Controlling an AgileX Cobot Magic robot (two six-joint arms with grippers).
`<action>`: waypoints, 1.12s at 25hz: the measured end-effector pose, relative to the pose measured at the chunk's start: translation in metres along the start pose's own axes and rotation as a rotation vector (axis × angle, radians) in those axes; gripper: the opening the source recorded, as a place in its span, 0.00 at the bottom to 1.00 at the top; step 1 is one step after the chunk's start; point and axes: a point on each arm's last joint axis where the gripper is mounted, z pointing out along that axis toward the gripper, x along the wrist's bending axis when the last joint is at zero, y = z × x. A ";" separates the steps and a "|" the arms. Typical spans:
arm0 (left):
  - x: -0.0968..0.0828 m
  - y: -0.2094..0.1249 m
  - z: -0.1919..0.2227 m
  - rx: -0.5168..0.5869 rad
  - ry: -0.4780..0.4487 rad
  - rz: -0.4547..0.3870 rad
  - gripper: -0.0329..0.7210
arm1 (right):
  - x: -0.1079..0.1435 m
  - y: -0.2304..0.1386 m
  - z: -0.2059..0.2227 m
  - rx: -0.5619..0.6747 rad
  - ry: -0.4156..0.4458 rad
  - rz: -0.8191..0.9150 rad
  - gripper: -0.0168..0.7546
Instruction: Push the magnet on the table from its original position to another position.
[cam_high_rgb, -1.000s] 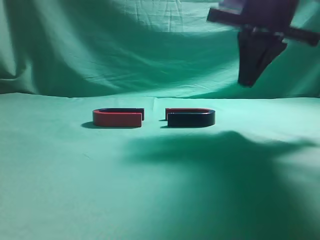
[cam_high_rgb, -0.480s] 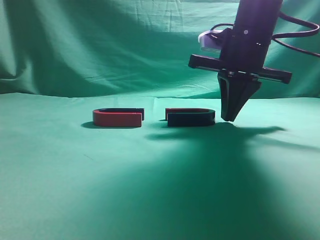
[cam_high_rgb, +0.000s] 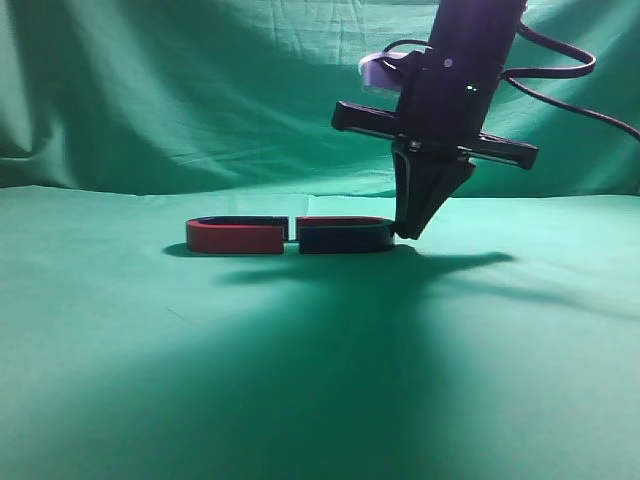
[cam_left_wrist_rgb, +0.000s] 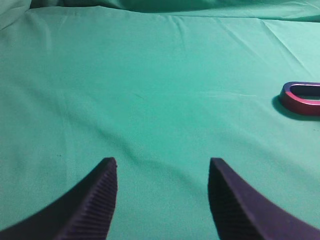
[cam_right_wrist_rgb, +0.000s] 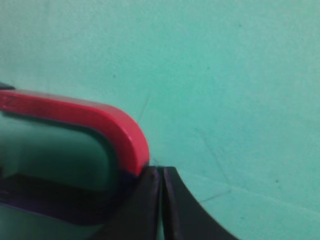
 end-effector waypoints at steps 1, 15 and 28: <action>0.000 0.000 0.000 0.000 0.000 0.000 0.54 | 0.002 0.000 0.000 -0.006 0.005 0.001 0.02; 0.000 0.000 0.000 0.000 0.000 0.000 0.54 | 0.011 0.002 -0.038 0.018 0.029 -0.002 0.02; 0.000 0.000 0.000 0.000 0.000 0.000 0.54 | 0.021 -0.059 -0.235 -0.260 -0.095 -0.029 0.02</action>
